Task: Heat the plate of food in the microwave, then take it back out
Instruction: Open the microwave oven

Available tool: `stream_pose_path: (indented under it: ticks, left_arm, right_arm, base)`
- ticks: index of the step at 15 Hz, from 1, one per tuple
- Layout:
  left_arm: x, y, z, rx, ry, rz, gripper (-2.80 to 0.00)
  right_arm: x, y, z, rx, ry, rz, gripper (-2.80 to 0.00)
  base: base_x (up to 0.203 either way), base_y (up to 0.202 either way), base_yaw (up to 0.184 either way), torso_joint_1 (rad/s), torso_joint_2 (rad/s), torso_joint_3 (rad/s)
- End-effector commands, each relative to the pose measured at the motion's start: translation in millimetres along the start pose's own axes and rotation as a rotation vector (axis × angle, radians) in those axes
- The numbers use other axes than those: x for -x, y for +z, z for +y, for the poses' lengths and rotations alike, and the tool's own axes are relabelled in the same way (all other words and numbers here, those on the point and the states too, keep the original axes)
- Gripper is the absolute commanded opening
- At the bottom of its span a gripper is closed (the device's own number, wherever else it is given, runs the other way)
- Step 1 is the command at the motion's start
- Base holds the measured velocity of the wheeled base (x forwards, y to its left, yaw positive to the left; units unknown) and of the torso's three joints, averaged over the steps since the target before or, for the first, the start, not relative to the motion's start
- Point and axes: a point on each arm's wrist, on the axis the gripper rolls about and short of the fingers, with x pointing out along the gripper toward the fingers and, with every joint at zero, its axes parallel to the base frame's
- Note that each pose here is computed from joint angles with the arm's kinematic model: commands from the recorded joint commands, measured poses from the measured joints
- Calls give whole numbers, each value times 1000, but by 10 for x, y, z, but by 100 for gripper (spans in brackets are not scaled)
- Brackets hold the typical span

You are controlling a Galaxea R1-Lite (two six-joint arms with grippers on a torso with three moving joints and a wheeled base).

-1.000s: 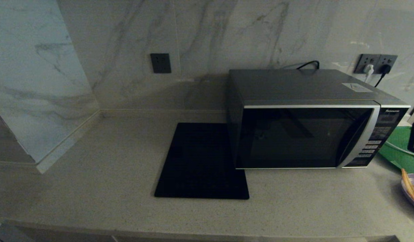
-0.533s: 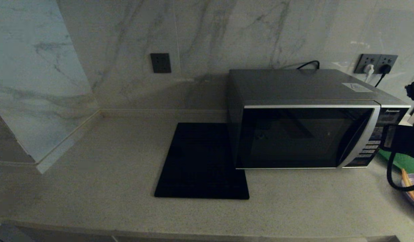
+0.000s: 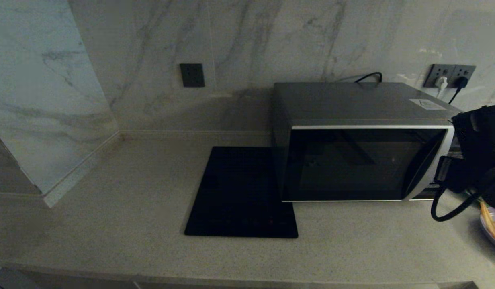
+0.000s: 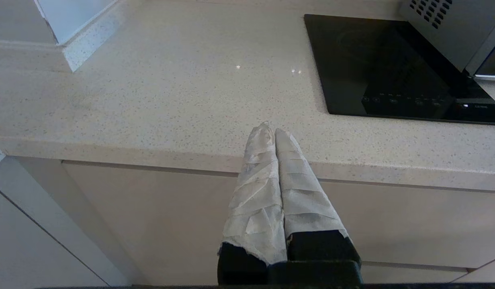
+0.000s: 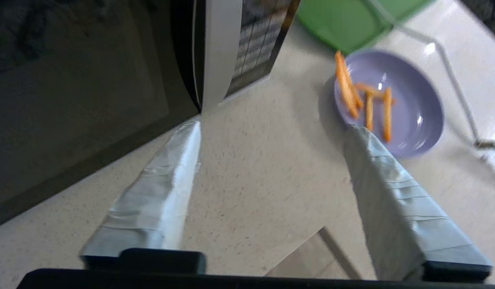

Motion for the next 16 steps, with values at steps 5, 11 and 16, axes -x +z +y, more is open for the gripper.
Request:
stream_pose_path:
  ticks: [5,11,16]
  left_arm:
    - [0,0,0,1,0,0,-280]
    - [0,0,0,1,0,0,-280]
    - [0,0,0,1,0,0,-280]
  right_arm:
    - [-258,-222,202,-31,-59,-33,0]
    - [-346,-293,242,-88,-51,-106,0]
    - [-611,-365,251,-107,-122,-199,0]
  base:
    - [0,0,0,0,0,0]
    - [0,0,0,0,0,0]
    - [0,0,0,0,0,0]
